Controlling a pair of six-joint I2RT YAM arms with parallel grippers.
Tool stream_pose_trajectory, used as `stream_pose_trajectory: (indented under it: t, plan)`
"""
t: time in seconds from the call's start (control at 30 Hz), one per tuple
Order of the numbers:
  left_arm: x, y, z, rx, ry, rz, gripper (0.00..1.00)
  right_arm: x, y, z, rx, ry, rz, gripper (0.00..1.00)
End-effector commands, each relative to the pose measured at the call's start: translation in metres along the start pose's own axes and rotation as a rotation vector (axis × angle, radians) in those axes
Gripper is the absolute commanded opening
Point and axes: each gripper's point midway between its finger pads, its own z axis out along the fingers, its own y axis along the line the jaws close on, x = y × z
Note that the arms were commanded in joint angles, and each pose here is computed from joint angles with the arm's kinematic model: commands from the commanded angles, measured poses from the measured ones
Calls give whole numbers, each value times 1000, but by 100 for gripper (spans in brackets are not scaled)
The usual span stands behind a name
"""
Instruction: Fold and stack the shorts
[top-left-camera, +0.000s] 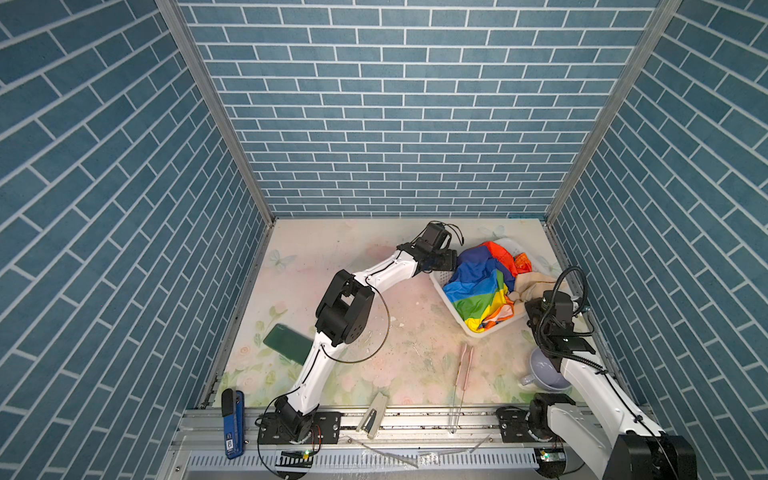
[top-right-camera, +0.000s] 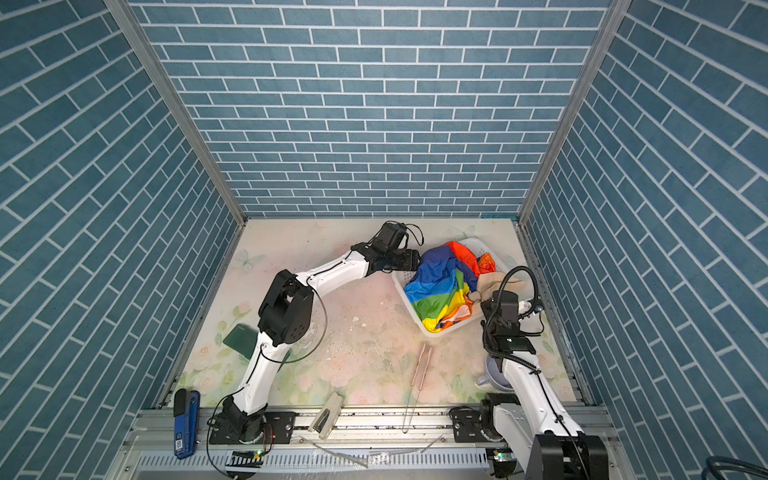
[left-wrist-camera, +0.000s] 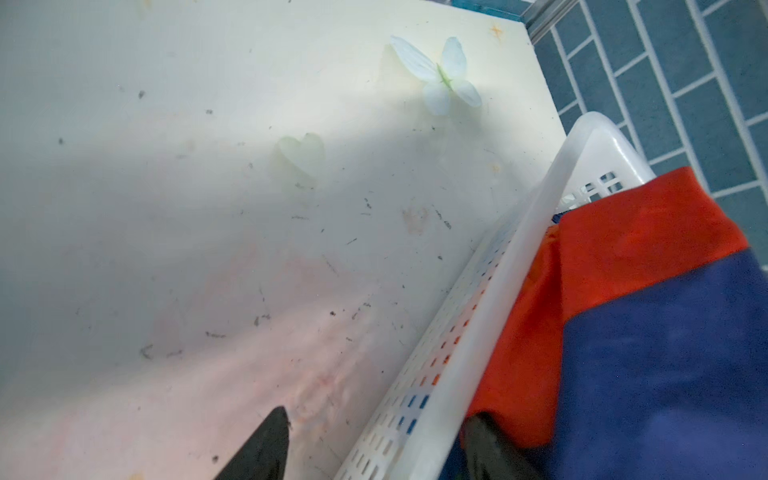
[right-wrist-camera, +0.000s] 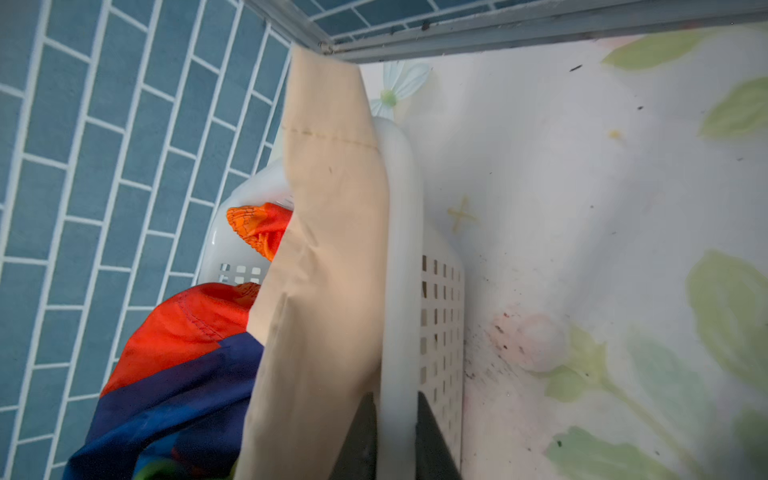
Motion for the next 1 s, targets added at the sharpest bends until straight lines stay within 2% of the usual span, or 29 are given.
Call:
stream_pose_trajectory:
  t: [0.0,0.13,0.2,0.27,0.3,0.37,0.43,0.53,0.63,0.77,0.97]
  plan:
    - [-45,-3,-34,-62,-103,68,77,-10,-1,-1,0,-70,68,27]
    - [-67,21,-73,-153,-148,81,81,3,-1,5,10,-5,50,50]
    - [-68,36,-94,-188,-166,65,82,10,-5,7,16,26,50,57]
    - [-56,50,-114,-215,-169,49,83,17,-6,7,11,52,42,61]
    - [-46,56,-123,-221,-166,39,81,21,-6,5,9,63,23,64]
    - [-24,59,-135,-196,-153,15,64,26,-6,0,18,76,-25,68]
    - [5,61,-137,-153,-115,-43,52,33,-7,-5,25,93,-68,68]
    - [40,58,-128,-86,-61,-111,51,47,-7,-6,11,133,-77,58]
    - [59,46,-111,-29,-24,-135,51,59,-6,-3,-6,159,-63,49]
    - [60,25,-87,19,16,-118,44,67,7,5,-42,170,-51,41]
    - [36,8,-56,59,-8,-113,43,67,36,22,-75,157,-66,42]
